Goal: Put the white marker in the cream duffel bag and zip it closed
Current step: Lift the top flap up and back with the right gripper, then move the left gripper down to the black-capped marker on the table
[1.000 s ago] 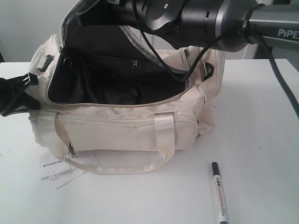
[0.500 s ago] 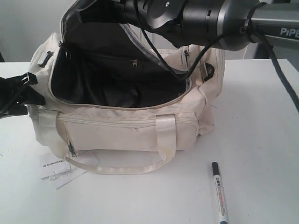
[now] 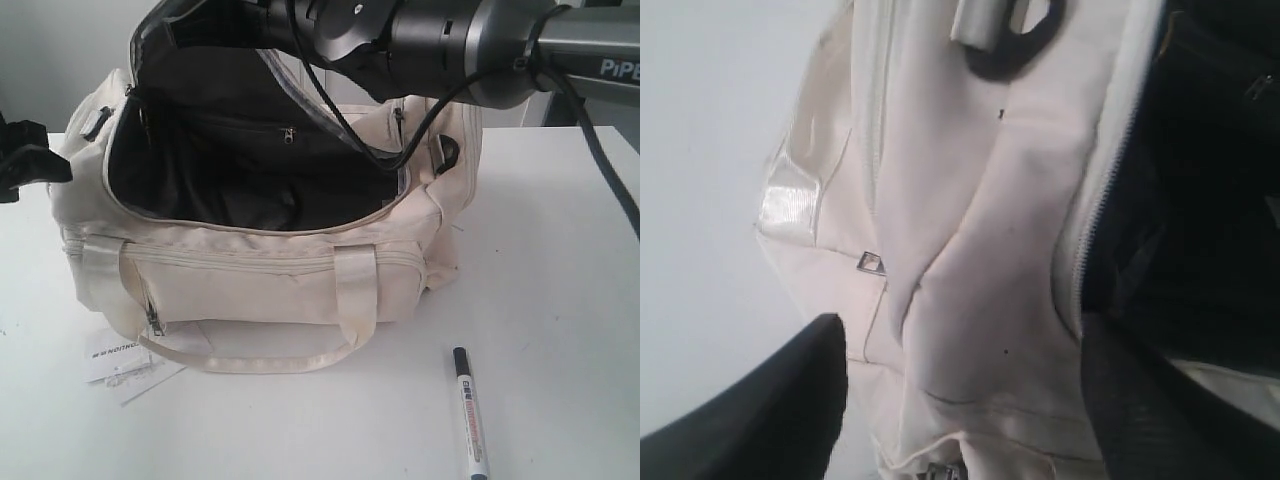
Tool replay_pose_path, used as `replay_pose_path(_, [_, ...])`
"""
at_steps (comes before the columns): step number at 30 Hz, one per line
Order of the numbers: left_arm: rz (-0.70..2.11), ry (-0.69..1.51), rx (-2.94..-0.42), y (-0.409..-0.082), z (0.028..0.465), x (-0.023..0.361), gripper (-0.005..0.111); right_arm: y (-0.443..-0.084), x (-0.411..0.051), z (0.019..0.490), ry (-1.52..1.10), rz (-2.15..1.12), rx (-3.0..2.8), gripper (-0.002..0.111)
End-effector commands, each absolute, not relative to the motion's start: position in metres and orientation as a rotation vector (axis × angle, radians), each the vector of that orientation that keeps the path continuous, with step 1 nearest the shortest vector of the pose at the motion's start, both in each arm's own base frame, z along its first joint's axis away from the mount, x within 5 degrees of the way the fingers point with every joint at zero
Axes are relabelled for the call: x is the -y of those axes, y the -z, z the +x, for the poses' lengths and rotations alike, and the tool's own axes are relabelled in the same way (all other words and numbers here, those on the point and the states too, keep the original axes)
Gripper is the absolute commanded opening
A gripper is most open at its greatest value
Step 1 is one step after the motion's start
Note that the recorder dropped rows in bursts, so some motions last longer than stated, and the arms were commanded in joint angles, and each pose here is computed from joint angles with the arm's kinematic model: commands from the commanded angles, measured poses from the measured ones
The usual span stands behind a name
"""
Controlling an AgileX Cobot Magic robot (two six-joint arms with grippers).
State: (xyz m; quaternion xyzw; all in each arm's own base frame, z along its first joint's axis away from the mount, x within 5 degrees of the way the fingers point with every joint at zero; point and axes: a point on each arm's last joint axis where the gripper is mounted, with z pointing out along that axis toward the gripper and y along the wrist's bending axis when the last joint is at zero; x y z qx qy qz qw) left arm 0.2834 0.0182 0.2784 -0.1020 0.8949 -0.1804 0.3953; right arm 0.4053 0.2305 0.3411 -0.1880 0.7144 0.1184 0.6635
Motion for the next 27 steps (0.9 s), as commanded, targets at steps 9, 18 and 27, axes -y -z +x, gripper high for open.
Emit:
replay_pose_path(9, [0.248,0.458,-2.119,-0.344,0.216,0.025,0.000,-0.352,-0.223,0.405,-0.255,-0.385,-1.580,0.000])
replay_pose_path(18, [0.628,0.610,-2.090,-0.343,0.197,0.086,0.000,-0.352,-0.223,0.405,-0.255,-0.385,-1.580,0.000])
replay_pose_path(27, [0.903,0.736,-2.086,-0.311,0.195,0.167,0.000,-0.352,-0.223,0.405,-0.255,-0.385,-1.580,0.000])
